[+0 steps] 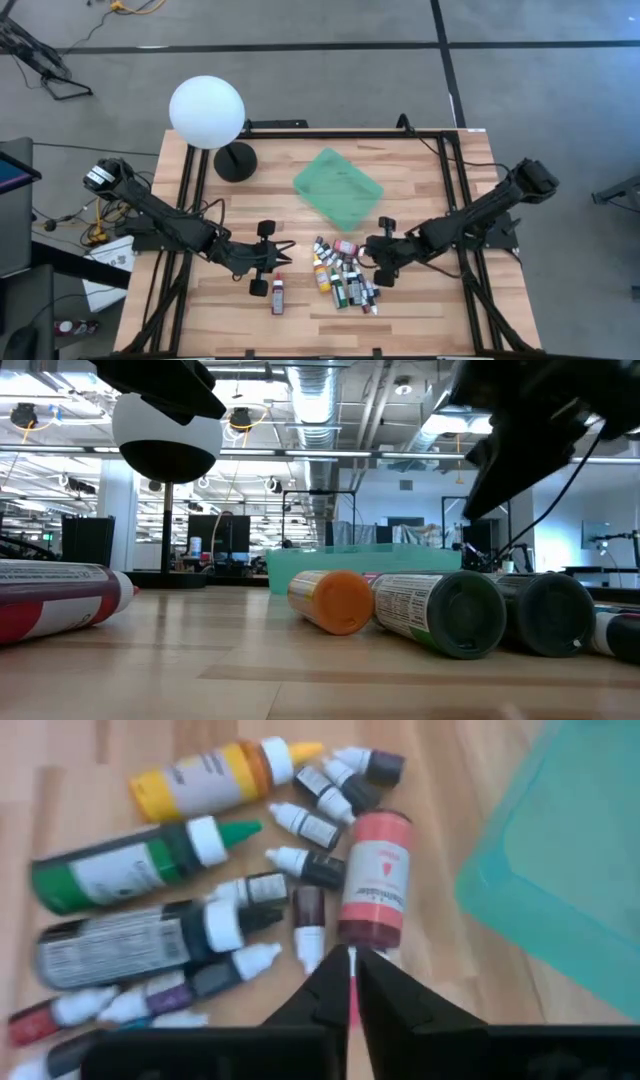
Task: Pick & Place food coloring
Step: Put the large pink food coloring bottle into the green bin
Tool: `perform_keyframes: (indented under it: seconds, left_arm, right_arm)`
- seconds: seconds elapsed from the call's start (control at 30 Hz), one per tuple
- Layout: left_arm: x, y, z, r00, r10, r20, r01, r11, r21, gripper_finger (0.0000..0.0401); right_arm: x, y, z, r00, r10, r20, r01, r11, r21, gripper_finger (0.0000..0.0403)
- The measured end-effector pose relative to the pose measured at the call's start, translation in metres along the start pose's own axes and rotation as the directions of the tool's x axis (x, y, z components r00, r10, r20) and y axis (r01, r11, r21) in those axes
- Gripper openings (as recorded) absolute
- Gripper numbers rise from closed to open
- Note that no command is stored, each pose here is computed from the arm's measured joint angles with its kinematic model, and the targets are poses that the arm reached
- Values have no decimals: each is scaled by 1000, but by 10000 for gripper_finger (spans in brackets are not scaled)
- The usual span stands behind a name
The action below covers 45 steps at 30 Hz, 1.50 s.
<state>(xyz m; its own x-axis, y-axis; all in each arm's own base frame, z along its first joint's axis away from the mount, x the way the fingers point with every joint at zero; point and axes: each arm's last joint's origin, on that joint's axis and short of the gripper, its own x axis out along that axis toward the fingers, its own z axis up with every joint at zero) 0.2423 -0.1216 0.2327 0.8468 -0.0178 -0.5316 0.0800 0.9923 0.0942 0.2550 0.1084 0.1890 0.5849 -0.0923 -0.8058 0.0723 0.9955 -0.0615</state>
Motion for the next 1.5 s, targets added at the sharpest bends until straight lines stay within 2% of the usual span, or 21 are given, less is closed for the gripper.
perform_keyframes:
  seconds: [0.17,0.4,0.73,1.0,1.1,1.33,1.5]
  left_arm:
    - [0,0,0,1000,0,0,0,1000,0,16]
    - [0,0,0,1000,0,-1,0,1000,8,16]
    - [0,0,0,1000,0,-3,0,1000,23,16]
    - [0,0,0,1000,1,-4,-1,1000,24,16]
    - [0,0,0,1000,1,-5,-1,1000,24,16]
    - [0,0,-1,1000,2,-7,-1,1000,25,16]
    - [0,0,-1,1000,2,-6,-2,1000,25,16]
  right_arm:
    - [17,-7,-2,998,-37,-54,38,999,21,71]
    - [28,-12,-1,995,30,-98,-24,998,55,136]
    - [39,-14,-6,986,35,-164,-26,998,58,183]
    - [61,-14,-16,967,46,-249,-32,998,61,190]
    - [64,-14,-16,969,46,-244,-32,998,62,185]
    - [64,-14,-15,970,40,-241,-29,998,51,156]
    - [63,-15,-15,972,17,-233,-8,999,38,119]
